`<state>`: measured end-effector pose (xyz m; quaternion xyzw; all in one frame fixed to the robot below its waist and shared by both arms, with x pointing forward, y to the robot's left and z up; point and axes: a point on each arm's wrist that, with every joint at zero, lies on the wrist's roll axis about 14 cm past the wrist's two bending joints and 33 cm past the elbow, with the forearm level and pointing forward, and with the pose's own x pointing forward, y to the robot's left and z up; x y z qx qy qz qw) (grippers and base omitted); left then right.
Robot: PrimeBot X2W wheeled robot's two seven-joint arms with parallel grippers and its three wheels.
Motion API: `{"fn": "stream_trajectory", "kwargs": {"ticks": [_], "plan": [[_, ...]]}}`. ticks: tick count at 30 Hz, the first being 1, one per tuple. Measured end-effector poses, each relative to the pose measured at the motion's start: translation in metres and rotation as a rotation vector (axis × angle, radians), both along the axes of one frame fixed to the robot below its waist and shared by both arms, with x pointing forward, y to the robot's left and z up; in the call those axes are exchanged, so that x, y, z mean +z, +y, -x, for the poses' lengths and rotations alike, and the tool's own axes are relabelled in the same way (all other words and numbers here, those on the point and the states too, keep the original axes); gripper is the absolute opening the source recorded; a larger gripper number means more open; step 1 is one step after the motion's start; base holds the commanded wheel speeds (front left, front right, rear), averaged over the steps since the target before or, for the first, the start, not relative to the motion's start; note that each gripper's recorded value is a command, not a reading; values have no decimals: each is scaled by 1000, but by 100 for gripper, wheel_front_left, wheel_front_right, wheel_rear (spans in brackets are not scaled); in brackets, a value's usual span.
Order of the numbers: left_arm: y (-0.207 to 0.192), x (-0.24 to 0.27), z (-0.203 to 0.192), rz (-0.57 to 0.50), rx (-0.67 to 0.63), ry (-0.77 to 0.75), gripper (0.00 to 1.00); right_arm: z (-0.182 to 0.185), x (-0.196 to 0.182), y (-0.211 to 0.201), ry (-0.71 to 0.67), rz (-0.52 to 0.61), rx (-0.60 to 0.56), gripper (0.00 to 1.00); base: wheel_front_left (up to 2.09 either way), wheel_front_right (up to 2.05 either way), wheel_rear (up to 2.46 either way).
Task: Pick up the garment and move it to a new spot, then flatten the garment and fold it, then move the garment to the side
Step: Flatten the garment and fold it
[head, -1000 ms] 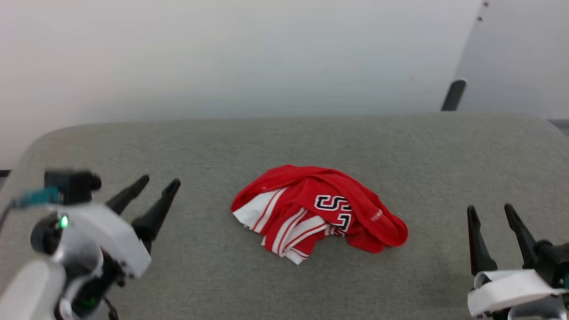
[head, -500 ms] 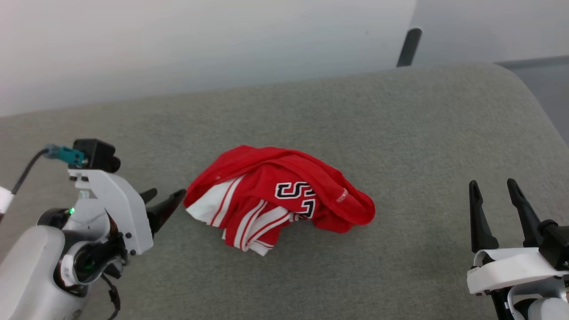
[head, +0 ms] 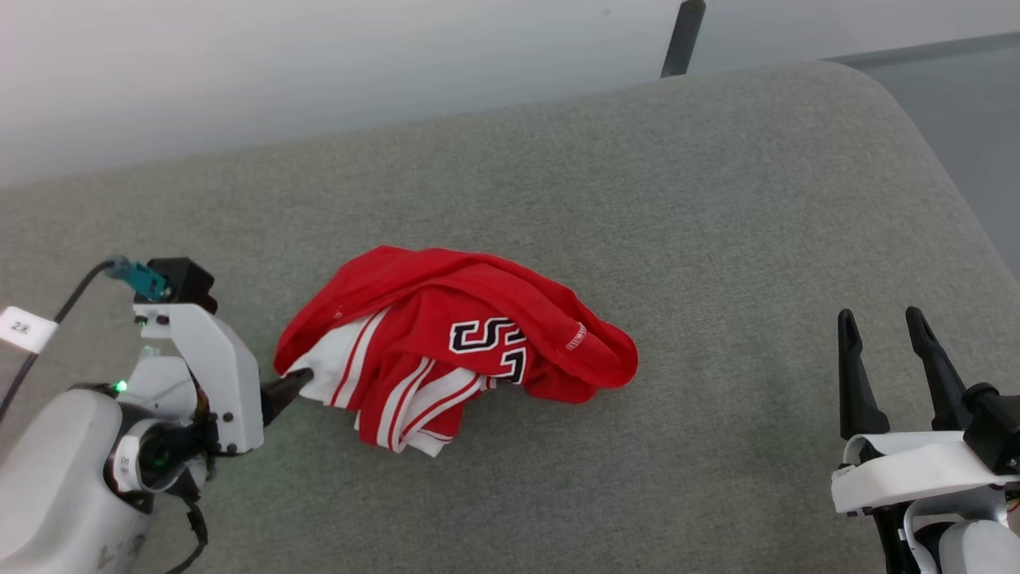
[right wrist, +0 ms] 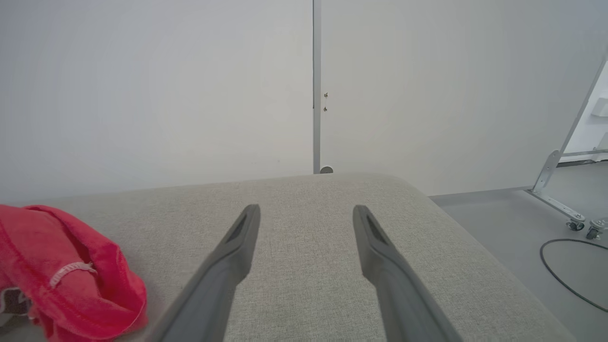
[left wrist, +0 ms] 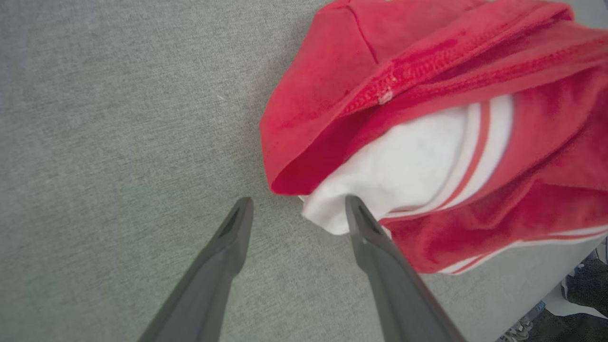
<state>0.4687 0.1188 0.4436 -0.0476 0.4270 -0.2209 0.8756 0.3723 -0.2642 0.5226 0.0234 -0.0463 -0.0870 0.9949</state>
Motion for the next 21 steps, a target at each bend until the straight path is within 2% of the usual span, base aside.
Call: {"fn": "stream_trajectory", "kwargs": {"ticks": [6, 7, 8, 9, 10, 11, 21], "plan": [[-3, -14, 0, -13, -7, 41, 100, 2, -3, -5, 7, 0, -18, 100, 0, 0, 0], [-3, -16, 1, -12, -4, 52, 91, 2, -4, -5, 7, -1, -19, 100, 0, 0, 0], [-4, -17, 1, -6, 0, 60, 76, 2, -4, -6, 7, -1, -20, 100, 0, 0, 0], [-5, -18, 1, -1, 1, 68, 46, 1, -4, -6, 8, -1, -21, 100, 0, 0, 0], [-7, -18, 1, 7, 1, 71, 25, 1, -4, -6, 8, -2, -21, 100, 0, 0, 0], [-8, -18, 2, 17, 0, 70, 0, 1, -4, -6, 7, -2, -21, 100, 0, 0, 0], [-4, -3, -5, 74, 42, 48, 0, -5, -1, -1, -6, -1, -4, 100, 0, 0, 0]]}}
